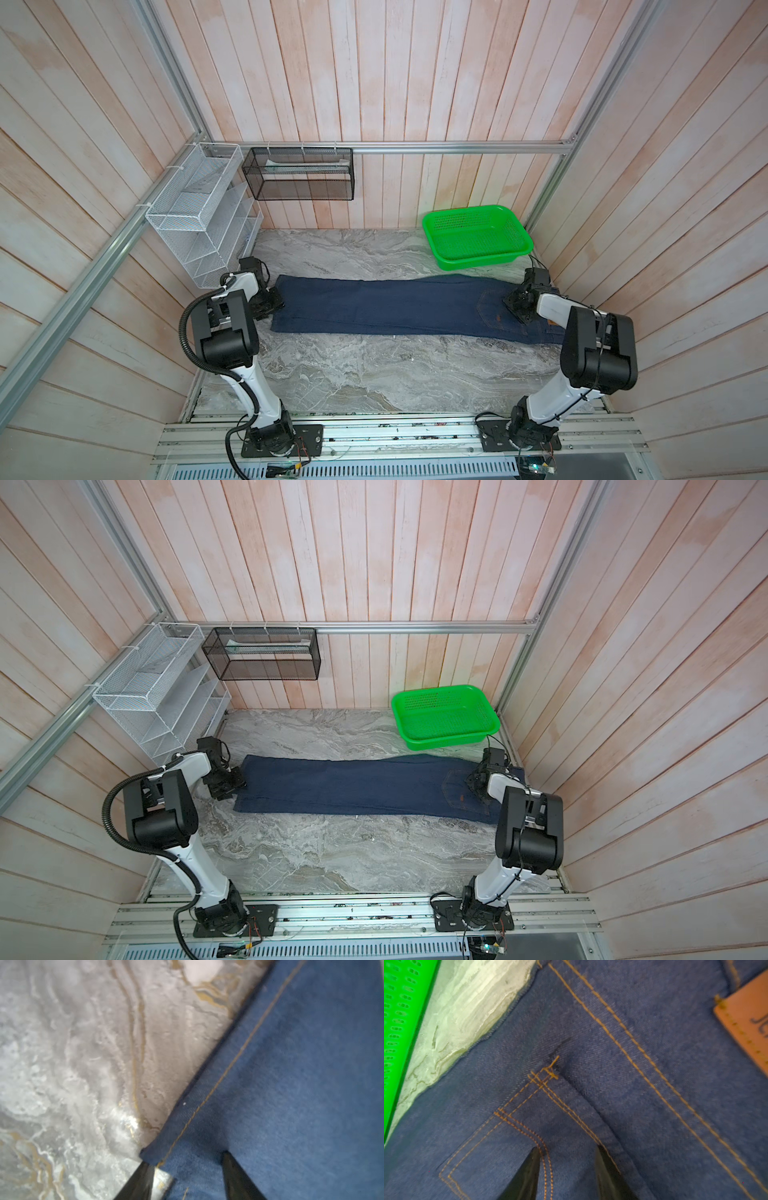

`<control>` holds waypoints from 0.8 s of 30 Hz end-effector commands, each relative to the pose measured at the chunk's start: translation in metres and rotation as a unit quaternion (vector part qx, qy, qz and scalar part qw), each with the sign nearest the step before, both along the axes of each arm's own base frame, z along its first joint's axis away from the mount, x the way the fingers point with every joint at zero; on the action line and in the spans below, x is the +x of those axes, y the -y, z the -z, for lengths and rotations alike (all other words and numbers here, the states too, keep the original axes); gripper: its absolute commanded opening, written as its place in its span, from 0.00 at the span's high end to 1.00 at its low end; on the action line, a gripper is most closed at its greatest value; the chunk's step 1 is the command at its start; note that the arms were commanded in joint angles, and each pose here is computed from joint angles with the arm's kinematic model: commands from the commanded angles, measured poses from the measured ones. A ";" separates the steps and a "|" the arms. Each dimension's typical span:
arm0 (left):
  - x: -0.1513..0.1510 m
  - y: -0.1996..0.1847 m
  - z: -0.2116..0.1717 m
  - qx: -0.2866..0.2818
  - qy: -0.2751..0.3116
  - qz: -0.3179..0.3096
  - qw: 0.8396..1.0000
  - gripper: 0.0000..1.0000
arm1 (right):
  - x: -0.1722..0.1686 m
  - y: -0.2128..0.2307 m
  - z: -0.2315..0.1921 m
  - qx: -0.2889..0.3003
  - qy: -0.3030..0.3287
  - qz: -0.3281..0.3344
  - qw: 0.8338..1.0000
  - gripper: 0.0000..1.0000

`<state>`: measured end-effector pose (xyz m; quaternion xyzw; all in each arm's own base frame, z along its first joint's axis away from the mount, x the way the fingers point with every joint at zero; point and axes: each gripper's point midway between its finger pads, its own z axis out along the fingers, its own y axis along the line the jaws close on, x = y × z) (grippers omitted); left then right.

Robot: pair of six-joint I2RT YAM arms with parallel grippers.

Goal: Fold and stack the trousers

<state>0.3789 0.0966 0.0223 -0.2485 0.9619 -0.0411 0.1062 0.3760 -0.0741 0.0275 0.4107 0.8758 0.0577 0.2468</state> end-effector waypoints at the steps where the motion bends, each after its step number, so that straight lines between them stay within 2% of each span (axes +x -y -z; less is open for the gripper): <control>1: -0.004 0.016 0.015 -0.024 -0.017 0.015 0.999 0.58 | -0.026 -0.010 0.024 0.025 -0.051 -0.009 0.998 0.55; 7: -0.010 0.035 0.020 -0.042 -0.023 0.032 0.998 0.72 | -0.025 -0.012 0.022 0.028 -0.046 -0.010 0.999 0.55; 15: -0.004 0.042 0.007 -0.051 -0.003 0.038 0.998 0.98 | -0.027 -0.013 0.021 0.030 -0.043 -0.011 0.999 0.56; 20: 0.004 0.037 -0.016 -0.033 0.030 0.036 0.998 1.00 | -0.031 -0.014 0.023 0.032 -0.047 -0.011 0.998 0.56; 24: 0.014 0.030 -0.057 0.006 0.082 0.039 0.996 1.00 | -0.033 -0.015 0.021 0.031 -0.046 -0.013 0.998 0.56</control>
